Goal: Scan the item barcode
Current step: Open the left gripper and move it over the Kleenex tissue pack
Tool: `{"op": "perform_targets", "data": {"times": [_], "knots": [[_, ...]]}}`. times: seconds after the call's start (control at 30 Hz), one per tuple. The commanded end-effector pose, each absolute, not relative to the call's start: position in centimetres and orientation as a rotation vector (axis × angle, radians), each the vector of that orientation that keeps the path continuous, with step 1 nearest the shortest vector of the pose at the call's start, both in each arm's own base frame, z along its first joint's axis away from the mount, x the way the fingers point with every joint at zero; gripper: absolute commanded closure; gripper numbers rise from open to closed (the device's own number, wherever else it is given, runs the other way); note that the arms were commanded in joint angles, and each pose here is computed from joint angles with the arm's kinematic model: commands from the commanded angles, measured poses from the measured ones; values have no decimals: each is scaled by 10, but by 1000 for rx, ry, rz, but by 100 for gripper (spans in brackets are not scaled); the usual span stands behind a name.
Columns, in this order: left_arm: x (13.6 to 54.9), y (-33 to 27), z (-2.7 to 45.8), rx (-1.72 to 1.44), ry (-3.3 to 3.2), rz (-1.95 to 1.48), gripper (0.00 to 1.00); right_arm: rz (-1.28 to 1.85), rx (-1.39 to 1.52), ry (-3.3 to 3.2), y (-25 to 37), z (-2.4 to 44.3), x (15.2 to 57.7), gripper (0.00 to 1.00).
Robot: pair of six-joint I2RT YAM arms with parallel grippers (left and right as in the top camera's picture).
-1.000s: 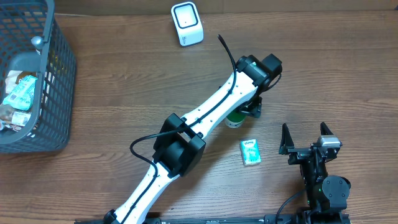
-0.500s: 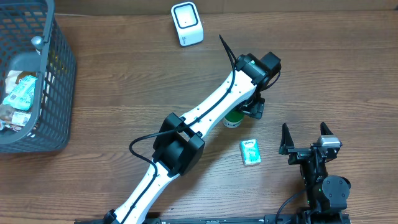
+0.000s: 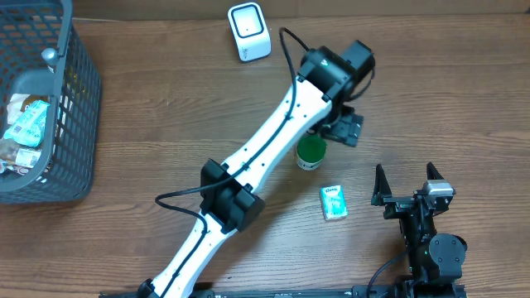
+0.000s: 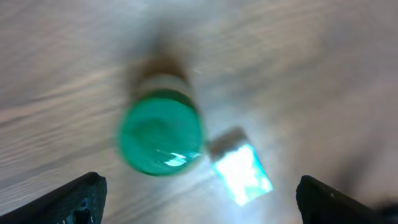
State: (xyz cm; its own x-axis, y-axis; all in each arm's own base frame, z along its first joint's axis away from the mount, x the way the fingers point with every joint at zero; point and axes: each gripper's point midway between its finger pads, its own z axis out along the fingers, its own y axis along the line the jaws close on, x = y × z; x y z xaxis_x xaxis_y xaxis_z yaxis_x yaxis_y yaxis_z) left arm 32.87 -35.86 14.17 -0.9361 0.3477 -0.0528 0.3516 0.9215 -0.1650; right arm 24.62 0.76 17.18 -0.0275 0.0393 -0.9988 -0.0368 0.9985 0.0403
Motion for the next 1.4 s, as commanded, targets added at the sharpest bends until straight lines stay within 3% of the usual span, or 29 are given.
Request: {"op": "perform_targets", "data": {"times": [0.0,0.23,0.6,0.8,1.37], "knots": [[289,-383,137,764,3109,-406,0,63,-6,1595,8,170,246,0],[264,-390,120,810,3125,-238,1,63,-6,1595,8,170,246,0],[270,-384,117,460,3132,-63,0,63,-6,1595,8,170,246,0],[273,-382,117,458,3113,-33,0,63,-6,1595,8,170,246,0],[265,-382,177,560,2994,-176,0,63,-6,1595,8,170,246,0]]}}
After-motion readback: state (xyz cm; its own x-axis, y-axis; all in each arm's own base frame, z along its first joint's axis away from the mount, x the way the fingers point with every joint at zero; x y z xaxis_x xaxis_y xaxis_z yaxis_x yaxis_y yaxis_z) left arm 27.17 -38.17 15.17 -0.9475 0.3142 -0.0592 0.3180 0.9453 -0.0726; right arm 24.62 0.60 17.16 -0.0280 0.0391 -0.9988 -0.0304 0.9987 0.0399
